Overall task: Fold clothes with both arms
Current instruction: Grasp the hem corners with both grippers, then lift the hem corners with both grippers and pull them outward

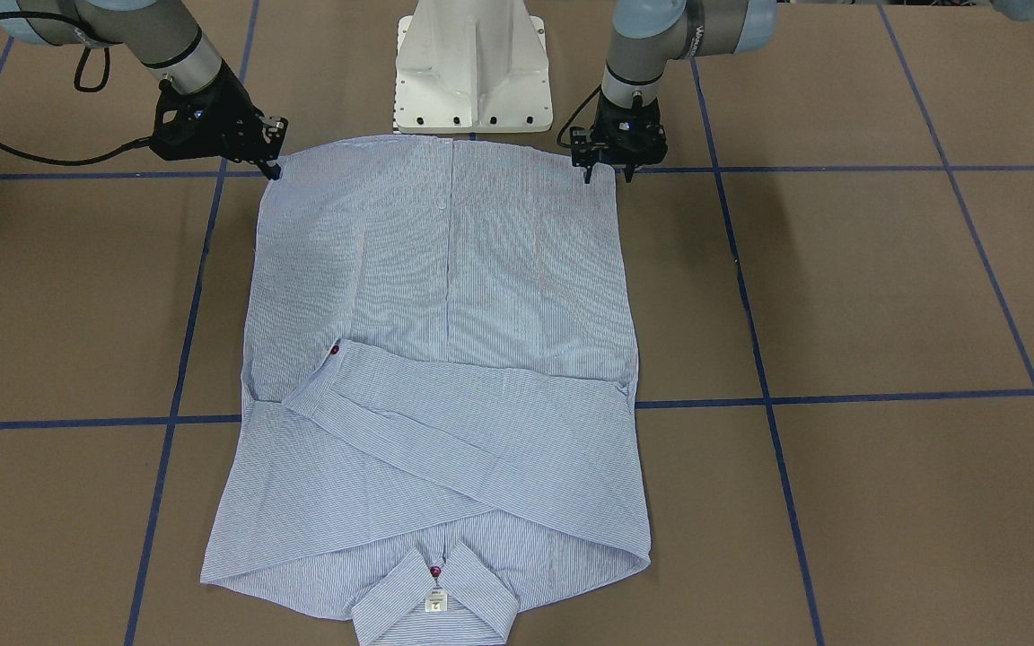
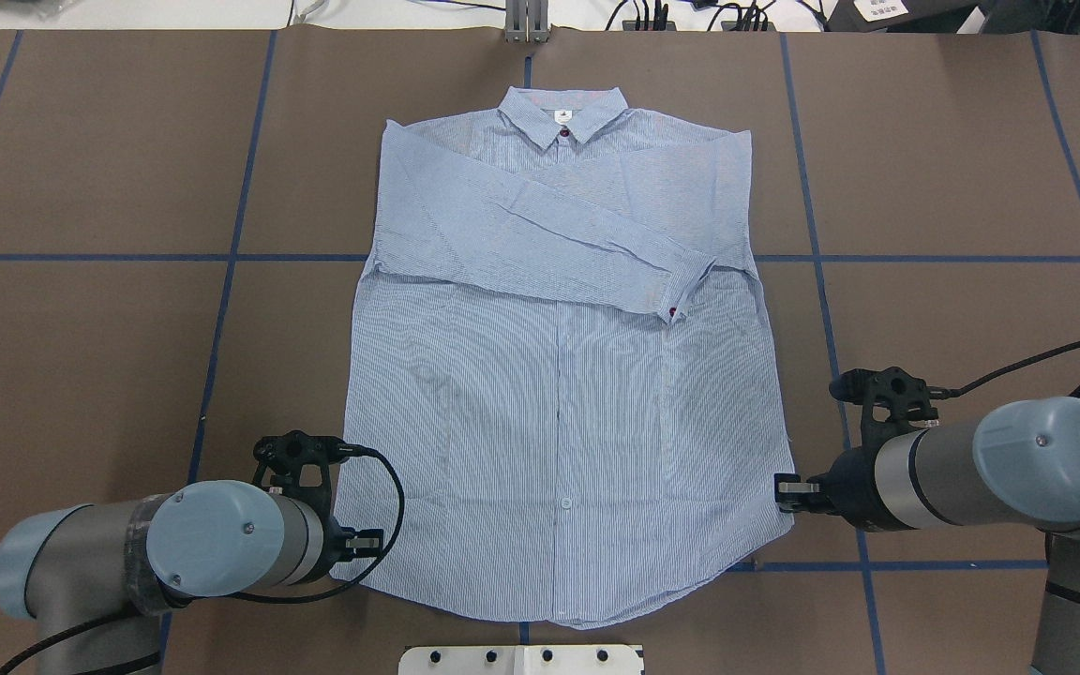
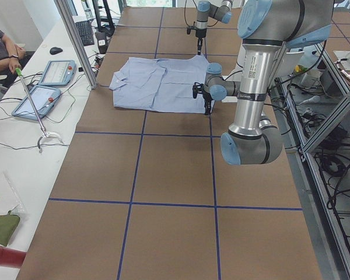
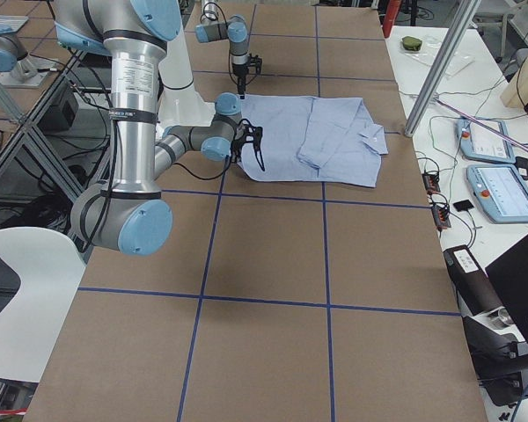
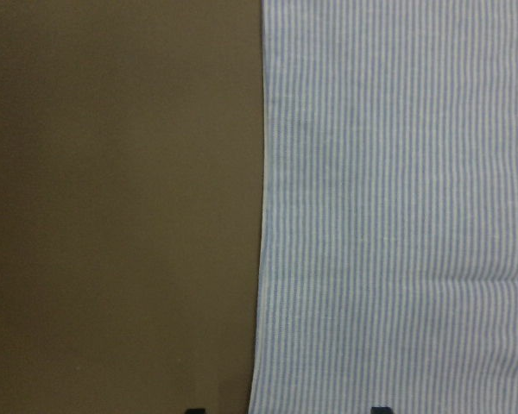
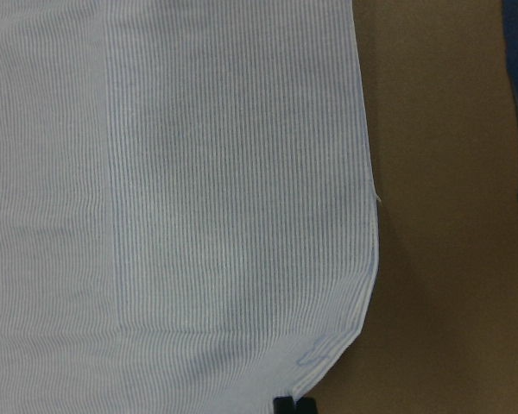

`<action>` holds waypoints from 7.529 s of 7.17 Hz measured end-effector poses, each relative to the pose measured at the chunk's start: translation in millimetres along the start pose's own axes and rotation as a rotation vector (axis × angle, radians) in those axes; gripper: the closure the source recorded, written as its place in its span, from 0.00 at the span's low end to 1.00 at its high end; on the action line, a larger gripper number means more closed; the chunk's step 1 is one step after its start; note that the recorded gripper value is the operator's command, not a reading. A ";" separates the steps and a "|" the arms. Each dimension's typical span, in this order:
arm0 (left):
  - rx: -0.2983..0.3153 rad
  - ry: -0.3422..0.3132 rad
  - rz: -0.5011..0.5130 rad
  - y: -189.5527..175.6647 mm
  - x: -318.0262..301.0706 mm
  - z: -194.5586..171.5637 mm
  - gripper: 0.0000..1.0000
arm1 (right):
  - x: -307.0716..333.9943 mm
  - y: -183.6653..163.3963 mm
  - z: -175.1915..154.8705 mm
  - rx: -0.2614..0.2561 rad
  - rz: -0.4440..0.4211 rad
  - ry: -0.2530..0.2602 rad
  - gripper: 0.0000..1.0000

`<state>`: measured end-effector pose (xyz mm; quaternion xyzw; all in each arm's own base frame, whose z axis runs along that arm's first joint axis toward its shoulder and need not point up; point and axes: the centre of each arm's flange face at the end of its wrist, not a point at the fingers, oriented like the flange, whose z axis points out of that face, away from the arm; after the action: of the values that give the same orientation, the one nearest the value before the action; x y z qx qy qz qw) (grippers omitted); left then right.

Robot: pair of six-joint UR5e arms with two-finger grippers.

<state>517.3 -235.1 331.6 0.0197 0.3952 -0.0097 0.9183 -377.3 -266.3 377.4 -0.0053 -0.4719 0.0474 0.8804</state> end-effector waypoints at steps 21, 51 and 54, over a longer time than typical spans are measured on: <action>-0.007 0.017 -0.007 -0.5 2.8 -8.4 1.00 | 3.9 -3.0 1.5 -0.001 0.005 0.007 1.00; -0.139 0.067 0.047 10.9 -15.0 -150.6 1.00 | 56.1 -48.0 -117.0 -0.257 0.035 -0.283 1.00; -0.193 0.120 0.058 24.6 -15.5 -179.0 1.00 | 72.2 -29.5 -128.5 -0.339 -0.027 -0.352 1.00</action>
<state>377.6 -202.7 220.5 -0.0568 0.4479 0.0562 0.8905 -228.4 -284.7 367.7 -0.1382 -0.6195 -0.0438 0.7715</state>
